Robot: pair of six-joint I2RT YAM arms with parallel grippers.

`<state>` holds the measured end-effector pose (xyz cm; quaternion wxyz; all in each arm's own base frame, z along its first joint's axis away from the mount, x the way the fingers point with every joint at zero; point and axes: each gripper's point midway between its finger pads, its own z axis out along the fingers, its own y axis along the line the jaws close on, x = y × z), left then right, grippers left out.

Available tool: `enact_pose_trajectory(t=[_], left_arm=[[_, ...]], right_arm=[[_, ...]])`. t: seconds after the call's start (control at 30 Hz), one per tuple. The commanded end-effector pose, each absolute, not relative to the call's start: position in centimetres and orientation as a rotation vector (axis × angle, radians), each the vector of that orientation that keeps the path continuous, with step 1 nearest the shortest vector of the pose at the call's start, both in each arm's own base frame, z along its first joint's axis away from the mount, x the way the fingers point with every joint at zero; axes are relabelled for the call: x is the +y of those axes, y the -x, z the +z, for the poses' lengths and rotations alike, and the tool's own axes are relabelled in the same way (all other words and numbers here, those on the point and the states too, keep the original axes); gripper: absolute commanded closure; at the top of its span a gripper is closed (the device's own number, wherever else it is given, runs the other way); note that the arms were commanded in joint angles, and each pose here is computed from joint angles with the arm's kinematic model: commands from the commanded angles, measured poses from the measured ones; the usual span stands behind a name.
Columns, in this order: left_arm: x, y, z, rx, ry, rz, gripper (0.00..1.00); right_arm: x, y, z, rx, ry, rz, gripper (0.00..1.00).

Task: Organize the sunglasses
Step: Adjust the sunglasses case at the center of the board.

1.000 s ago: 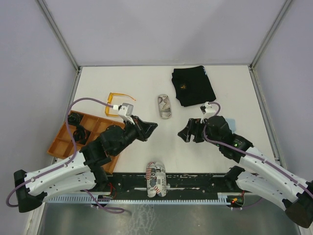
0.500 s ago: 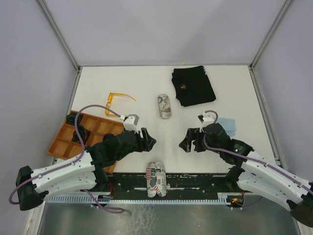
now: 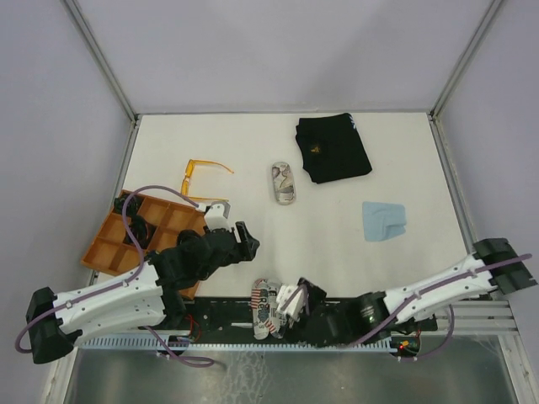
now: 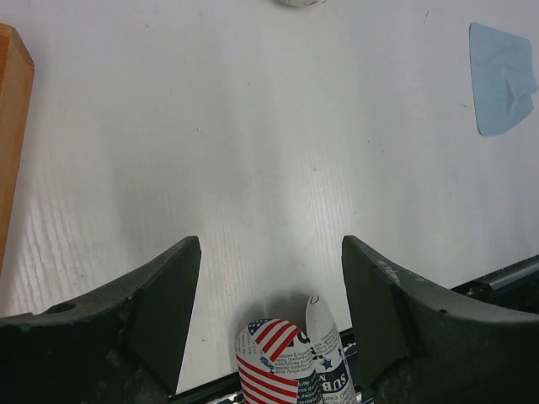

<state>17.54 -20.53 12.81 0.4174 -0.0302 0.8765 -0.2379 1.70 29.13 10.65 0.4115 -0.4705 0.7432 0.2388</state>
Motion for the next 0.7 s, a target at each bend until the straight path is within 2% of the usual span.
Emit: enact_pose_trajectory(t=[0.0, 0.17, 0.33, 0.67], left_arm=[[-19.7, -18.2, 13.6, 2.146, 0.182, -0.606, 0.25], [-19.4, -18.2, 14.3, 2.125, 0.185, -0.615, 0.25], [-19.4, -18.3, 14.6, 2.116, 0.181, -0.624, 0.25], [-19.5, -18.0, 14.1, 2.116, 0.18, -0.652, 0.25]], right_arm=[[31.9, -0.7, 13.4, 1.577, 1.211, 0.342, 0.02], [33.6, 1.3, 11.8, 1.529, 1.281, 0.229, 0.01], [34.3, 2.0, 11.3, 1.557, 1.259, 0.272, 0.01], [34.7, 2.4, 8.1, 1.611, 1.337, 0.168, 0.01]])
